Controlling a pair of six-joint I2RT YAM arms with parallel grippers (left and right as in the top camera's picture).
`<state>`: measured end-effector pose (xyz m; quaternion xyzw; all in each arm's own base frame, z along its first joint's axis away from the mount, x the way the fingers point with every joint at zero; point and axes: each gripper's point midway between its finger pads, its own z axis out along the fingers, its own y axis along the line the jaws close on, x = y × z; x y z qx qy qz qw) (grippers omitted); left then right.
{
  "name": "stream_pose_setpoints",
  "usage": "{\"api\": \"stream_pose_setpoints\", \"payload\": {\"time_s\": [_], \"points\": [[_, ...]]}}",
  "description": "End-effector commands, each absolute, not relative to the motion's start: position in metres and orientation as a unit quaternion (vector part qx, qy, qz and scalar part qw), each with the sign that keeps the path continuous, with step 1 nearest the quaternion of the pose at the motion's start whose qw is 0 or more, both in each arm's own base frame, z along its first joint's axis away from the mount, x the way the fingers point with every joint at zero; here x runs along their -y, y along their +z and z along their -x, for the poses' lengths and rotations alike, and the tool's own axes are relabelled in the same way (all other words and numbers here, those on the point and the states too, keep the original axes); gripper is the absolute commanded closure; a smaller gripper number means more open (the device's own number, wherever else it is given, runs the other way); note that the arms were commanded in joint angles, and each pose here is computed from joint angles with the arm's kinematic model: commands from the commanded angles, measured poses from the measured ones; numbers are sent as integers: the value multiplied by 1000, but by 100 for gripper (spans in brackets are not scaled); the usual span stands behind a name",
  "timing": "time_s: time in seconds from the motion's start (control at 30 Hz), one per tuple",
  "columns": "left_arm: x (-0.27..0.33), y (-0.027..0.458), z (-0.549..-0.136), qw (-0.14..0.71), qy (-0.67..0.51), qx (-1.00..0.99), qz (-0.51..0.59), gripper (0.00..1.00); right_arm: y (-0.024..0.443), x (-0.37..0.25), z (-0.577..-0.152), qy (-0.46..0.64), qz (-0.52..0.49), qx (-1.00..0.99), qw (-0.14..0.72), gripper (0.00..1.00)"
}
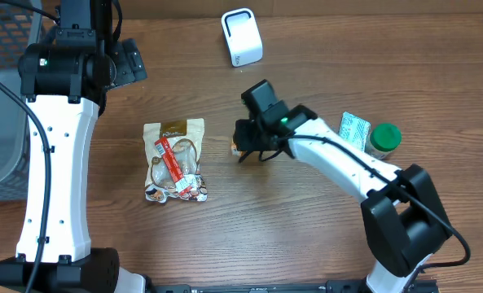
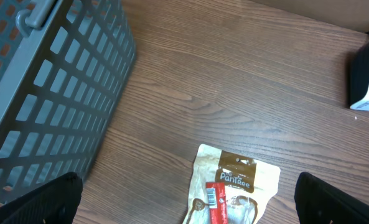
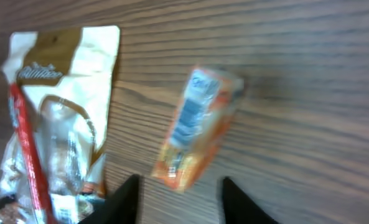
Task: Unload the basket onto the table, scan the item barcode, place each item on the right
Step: 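Move the right gripper left over the orange Kleenex pack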
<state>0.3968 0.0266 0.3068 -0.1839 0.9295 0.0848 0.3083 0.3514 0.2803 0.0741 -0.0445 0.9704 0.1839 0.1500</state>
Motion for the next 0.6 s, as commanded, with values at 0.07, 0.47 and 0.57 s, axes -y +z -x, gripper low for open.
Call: {"api": "stream_pose_setpoints", "payload": {"time_s": [0.07,0.47,0.57], "points": [[-26,313,-396,316,88,-928,178,0,80,-279,-357,176,13,-970,168,94],[-26,313,-396,316,88,-928,178,0,75,-257,-363,125,-44,-974,184,96],[-26,313,-396,316,88,-928,178,0,72,-254,-363,118,-51,-974,186,96]]}}
